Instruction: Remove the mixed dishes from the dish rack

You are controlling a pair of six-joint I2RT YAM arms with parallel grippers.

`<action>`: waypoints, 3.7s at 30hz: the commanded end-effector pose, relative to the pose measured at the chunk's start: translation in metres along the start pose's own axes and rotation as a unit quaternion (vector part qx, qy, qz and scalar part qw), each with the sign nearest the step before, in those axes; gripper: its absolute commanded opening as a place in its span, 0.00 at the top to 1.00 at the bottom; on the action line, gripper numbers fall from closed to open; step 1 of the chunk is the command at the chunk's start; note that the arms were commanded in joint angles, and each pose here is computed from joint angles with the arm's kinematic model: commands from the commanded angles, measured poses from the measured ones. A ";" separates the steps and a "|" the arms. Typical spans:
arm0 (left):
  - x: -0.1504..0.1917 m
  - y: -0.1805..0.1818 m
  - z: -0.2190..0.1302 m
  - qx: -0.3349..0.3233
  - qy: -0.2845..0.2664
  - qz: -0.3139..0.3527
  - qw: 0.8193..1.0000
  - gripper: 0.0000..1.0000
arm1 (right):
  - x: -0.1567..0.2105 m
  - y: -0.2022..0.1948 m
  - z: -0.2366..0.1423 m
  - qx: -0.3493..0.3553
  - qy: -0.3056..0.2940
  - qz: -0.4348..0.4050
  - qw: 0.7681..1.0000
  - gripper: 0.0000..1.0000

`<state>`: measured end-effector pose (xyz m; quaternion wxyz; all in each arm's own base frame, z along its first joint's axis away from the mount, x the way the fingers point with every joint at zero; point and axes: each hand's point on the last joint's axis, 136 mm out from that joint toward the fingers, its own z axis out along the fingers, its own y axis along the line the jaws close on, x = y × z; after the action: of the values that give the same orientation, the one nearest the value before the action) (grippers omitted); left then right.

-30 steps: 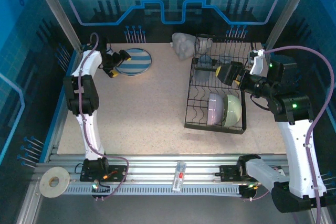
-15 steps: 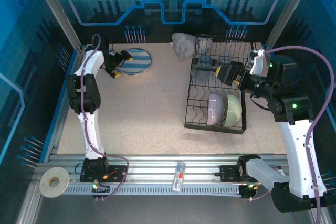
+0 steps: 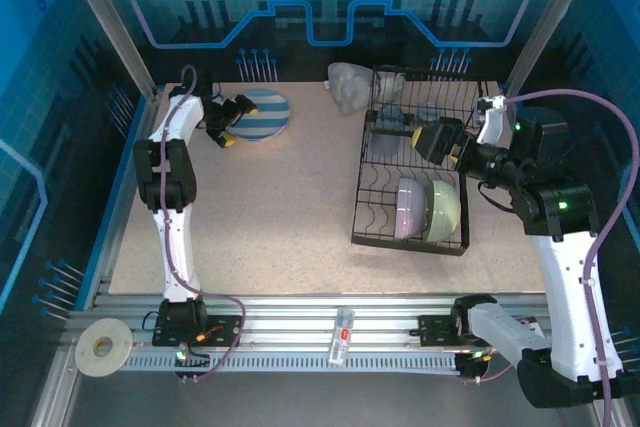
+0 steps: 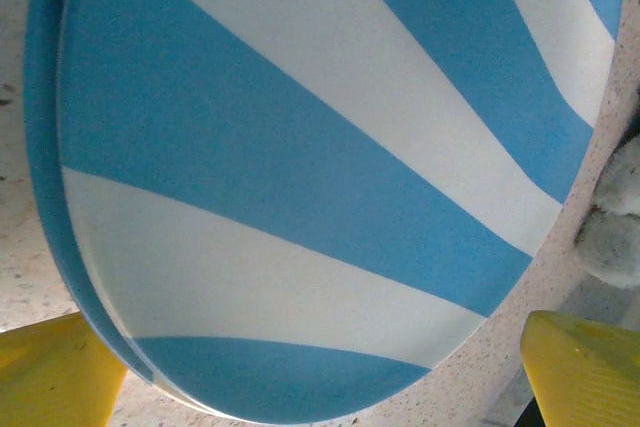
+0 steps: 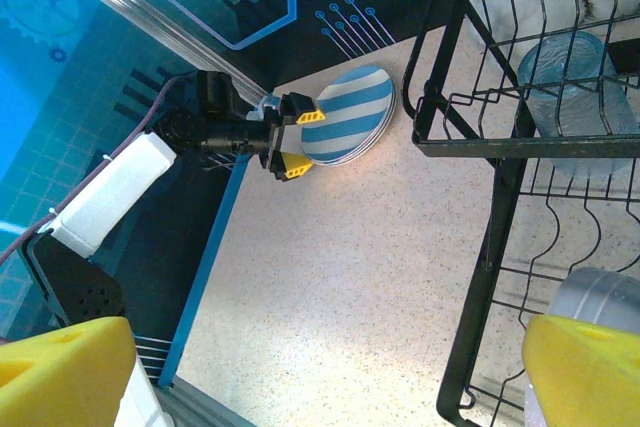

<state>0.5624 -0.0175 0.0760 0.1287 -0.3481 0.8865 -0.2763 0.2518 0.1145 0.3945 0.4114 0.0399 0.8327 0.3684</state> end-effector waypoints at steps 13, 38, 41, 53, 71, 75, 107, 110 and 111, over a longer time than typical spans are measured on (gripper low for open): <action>0.012 -0.012 -0.024 0.006 0.002 0.018 1.000 0.01 | -0.002 -0.004 -0.008 0.032 -0.015 -0.023 0.999 0.00; 0.258 -0.097 -0.058 0.052 0.101 0.294 0.949 0.05 | -0.039 -0.043 0.031 0.122 -0.029 -0.005 0.992 0.00; 0.295 -0.105 -0.042 0.048 0.128 0.326 0.935 0.07 | -0.039 -0.042 0.036 0.114 -0.024 -0.001 0.993 0.00; 0.347 -0.117 0.014 -0.013 0.160 0.363 0.918 0.23 | -0.035 -0.043 0.033 0.107 -0.025 0.002 0.994 0.00; 0.341 -0.119 0.075 -0.059 0.157 0.314 0.934 0.65 | -0.026 -0.047 0.022 0.101 -0.032 0.012 0.994 0.00; 0.342 -0.114 0.078 -0.068 0.158 0.298 0.939 0.81 | -0.024 -0.046 0.022 0.098 -0.033 0.014 0.995 0.00; 0.295 -0.058 0.036 -0.100 0.058 0.118 0.986 1.00 | -0.017 -0.043 0.025 0.071 -0.028 0.012 0.997 0.00; 0.283 -0.054 0.031 -0.101 0.048 0.108 0.988 1.00 | -0.018 -0.042 0.025 0.071 -0.028 0.009 0.997 0.00; 0.279 -0.053 0.029 -0.101 0.046 0.104 0.988 1.00 | -0.018 -0.042 0.025 0.070 -0.027 0.008 0.997 0.00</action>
<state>0.3916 -0.3091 0.0790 0.0828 -0.1391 0.9579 -0.2372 0.2884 0.0923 0.3633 0.4174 0.0917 0.8509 0.3055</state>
